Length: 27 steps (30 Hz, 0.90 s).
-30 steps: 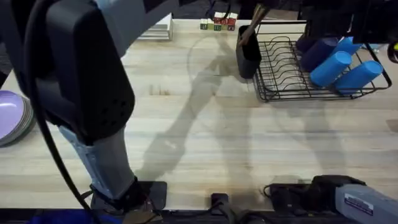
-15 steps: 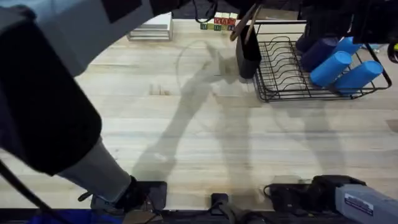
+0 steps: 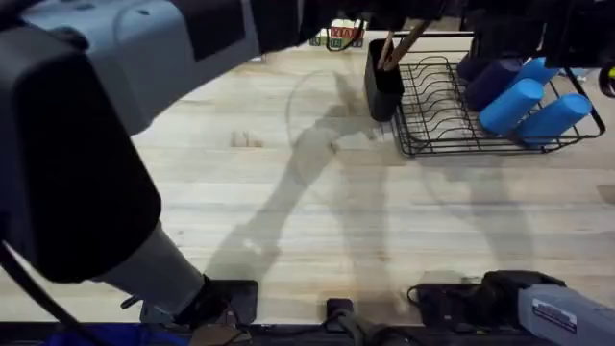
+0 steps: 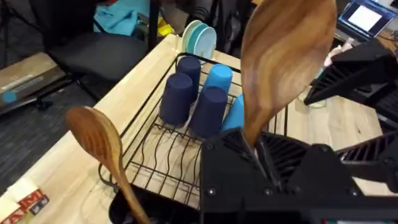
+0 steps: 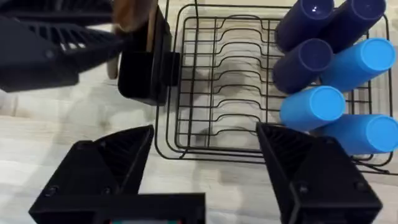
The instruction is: Pick up the spoon on the table one by one and put them onto the rack
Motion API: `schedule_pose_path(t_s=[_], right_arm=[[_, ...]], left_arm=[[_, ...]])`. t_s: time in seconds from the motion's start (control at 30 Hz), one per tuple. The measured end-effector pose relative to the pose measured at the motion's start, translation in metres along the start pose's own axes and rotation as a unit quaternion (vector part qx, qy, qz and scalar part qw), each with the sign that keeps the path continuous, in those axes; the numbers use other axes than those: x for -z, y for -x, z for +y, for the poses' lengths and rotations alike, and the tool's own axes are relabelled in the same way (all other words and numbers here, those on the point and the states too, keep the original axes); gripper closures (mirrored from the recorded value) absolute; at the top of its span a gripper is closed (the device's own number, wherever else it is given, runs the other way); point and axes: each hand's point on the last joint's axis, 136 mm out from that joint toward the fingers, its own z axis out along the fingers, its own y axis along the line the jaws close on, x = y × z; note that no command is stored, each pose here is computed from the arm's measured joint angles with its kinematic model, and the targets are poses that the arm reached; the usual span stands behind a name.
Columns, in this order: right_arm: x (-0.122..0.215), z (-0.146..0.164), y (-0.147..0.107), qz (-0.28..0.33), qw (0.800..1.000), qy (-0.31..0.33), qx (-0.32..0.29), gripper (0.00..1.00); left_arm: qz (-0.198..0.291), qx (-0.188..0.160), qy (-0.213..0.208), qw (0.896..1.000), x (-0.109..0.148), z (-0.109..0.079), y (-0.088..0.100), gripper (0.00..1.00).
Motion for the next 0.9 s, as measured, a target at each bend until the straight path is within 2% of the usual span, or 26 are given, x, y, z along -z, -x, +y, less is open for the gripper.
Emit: schedule_pose_path(t_s=[0.27, 0.47, 0.67, 0.9], right_arm=[[0.0, 0.0, 0.0, 0.0, 1.0, 0.0, 0.0, 0.005], [0.0, 0.0, 0.0, 0.0, 1.0, 0.0, 0.0, 0.005], [0.0, 0.0, 0.0, 0.0, 1.0, 0.0, 0.0, 0.005], [0.0, 0.0, 0.0, 0.0, 1.0, 0.0, 0.0, 0.005]], left_arm=[[-0.011, -0.004, -0.001, 1.0, -0.003, 0.002, -0.016, 0.957], [-0.038, -0.008, -0.001, 0.999, -0.003, 0.002, -0.015, 0.957], [-0.046, 0.014, 0.003, 0.999, -0.004, 0.005, -0.019, 0.957], [-0.031, 0.039, 0.014, 0.999, -0.01, 0.014, -0.034, 0.957]])
